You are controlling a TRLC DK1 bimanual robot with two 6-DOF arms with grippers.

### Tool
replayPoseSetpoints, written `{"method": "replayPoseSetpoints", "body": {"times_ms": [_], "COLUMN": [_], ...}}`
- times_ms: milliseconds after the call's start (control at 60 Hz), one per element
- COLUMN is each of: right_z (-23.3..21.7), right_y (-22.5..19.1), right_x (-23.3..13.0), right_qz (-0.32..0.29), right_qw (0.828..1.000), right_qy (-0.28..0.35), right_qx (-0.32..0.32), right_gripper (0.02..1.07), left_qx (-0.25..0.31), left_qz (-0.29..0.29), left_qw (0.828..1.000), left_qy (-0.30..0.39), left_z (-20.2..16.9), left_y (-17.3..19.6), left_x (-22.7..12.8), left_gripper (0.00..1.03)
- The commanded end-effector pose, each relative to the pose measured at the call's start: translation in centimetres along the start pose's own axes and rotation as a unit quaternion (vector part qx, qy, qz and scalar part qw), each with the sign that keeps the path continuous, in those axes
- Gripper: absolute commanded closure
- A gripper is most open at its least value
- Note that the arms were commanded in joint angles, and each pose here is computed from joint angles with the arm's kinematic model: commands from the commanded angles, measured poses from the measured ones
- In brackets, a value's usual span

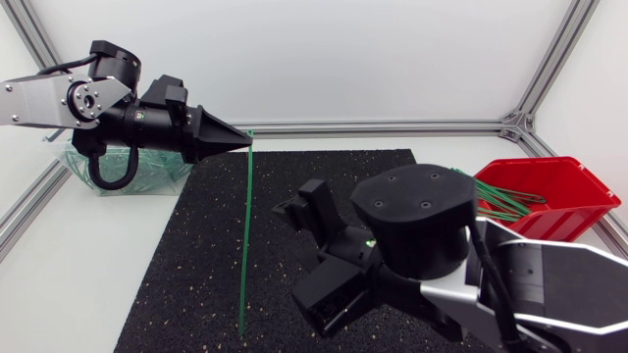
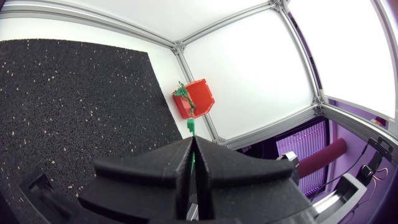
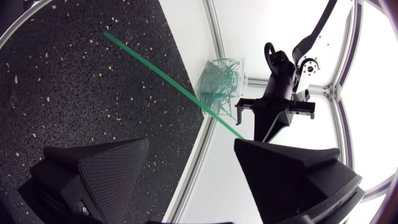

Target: Take a green cable tie from the red box, thread the tail through the head to close it, then place it in the transparent bin on the left.

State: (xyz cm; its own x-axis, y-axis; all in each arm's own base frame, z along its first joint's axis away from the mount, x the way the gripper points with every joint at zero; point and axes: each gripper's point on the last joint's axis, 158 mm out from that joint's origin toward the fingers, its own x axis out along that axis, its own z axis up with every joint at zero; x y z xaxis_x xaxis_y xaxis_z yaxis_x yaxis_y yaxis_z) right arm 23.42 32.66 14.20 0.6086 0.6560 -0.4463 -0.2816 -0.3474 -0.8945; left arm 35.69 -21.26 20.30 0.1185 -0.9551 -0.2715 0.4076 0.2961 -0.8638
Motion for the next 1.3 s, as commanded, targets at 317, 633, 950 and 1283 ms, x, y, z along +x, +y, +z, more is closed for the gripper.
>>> {"method": "replayPoseSetpoints", "body": {"times_ms": [317, 633, 950, 1283], "right_z": [2.5, 3.1, 5.1, 6.7], "right_y": [2.3, 3.1, 5.2, 5.5], "right_x": [1.8, 2.7, 3.0, 3.6], "right_qz": [-0.023, -0.056, -0.091, -0.117], "right_qw": [0.993, 0.978, 0.945, 0.926], "right_qy": [-0.066, -0.11, -0.167, -0.205], "right_qx": [-0.092, -0.168, -0.268, -0.296], "right_gripper": [0.07, 0.07, 0.07, 0.07], "left_qx": [0.001, 0.003, 0.01, 0.016], "left_qz": [-0.004, -0.006, -0.009, -0.012], "left_qw": [1.0, 0.999, 0.998, 0.997], "left_qy": [0.021, 0.047, 0.063, 0.07], "left_z": [-0.1, -1.0, -1.9, -2.3], "left_y": [1.0, 1.0, 1.3, 1.1], "left_x": [0.2, 0.4, 0.7, 1.0], "left_gripper": [1.0, 1.0, 1.0, 1.0]}}
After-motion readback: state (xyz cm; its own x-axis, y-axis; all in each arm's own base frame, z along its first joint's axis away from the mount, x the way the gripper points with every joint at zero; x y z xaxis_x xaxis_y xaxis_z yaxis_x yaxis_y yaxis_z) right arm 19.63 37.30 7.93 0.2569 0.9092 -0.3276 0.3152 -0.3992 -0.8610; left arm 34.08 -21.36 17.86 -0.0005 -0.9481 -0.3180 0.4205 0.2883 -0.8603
